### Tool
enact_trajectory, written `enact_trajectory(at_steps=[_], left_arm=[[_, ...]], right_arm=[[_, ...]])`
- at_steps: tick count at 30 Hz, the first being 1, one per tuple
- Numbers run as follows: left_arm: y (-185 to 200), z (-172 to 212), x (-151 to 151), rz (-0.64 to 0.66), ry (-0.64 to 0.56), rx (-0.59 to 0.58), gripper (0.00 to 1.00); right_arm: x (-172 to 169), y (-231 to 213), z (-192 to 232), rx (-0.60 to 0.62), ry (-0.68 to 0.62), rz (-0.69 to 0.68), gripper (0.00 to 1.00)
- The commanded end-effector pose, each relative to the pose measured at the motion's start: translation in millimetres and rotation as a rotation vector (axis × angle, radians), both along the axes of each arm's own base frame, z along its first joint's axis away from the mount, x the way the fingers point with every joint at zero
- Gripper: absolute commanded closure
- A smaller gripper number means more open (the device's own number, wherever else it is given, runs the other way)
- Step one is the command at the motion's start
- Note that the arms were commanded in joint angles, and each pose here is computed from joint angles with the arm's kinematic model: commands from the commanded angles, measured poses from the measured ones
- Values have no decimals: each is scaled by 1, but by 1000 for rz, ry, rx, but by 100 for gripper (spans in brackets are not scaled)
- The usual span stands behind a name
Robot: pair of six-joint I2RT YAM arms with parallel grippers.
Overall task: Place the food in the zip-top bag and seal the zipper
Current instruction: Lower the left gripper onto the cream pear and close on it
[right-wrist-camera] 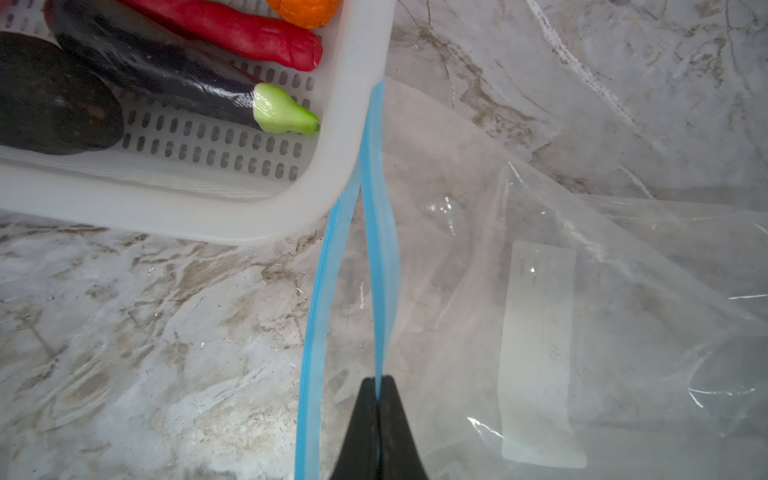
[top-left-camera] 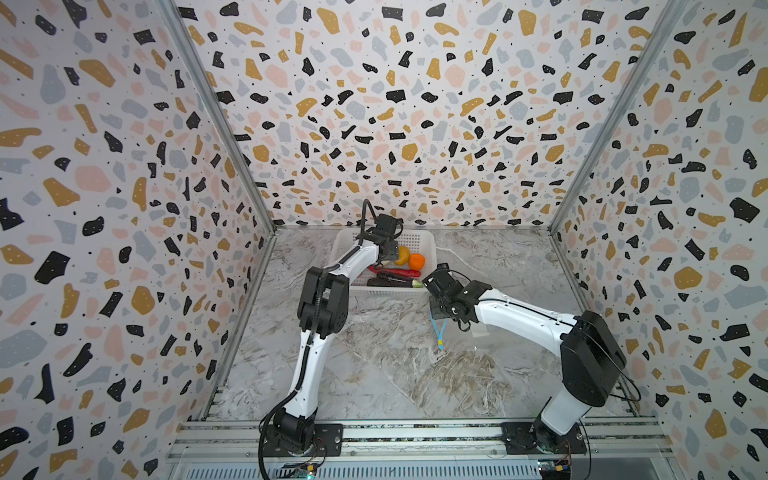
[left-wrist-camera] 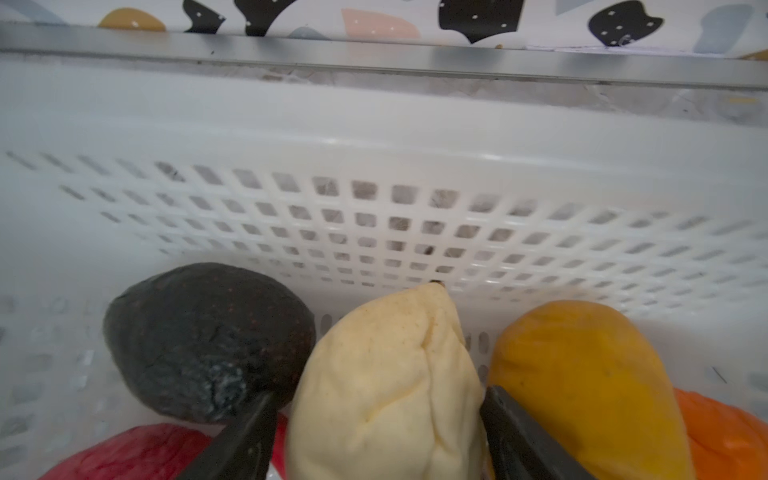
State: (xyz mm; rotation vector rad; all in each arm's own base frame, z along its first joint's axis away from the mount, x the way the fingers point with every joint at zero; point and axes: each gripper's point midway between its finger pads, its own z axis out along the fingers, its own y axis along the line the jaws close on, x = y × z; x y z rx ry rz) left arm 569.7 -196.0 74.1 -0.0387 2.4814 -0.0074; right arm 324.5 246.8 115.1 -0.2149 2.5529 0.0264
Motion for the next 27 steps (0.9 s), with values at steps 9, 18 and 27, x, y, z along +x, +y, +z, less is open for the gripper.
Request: enact_trajectory(at_steps=[9, 18, 27], left_arm=[[-13, -3, -4, -49, 45, -76, 1], [-17, -11, 6, -36, 36, -124, 20], [-21, -2, 12, -31, -24, -150, 30]], right_arm=[[0, -1, 3, 5, -3, 8, 100], [-2, 2, 2, 21, 2, 13, 100], [-5, 6, -1, 27, 7, 23, 100]])
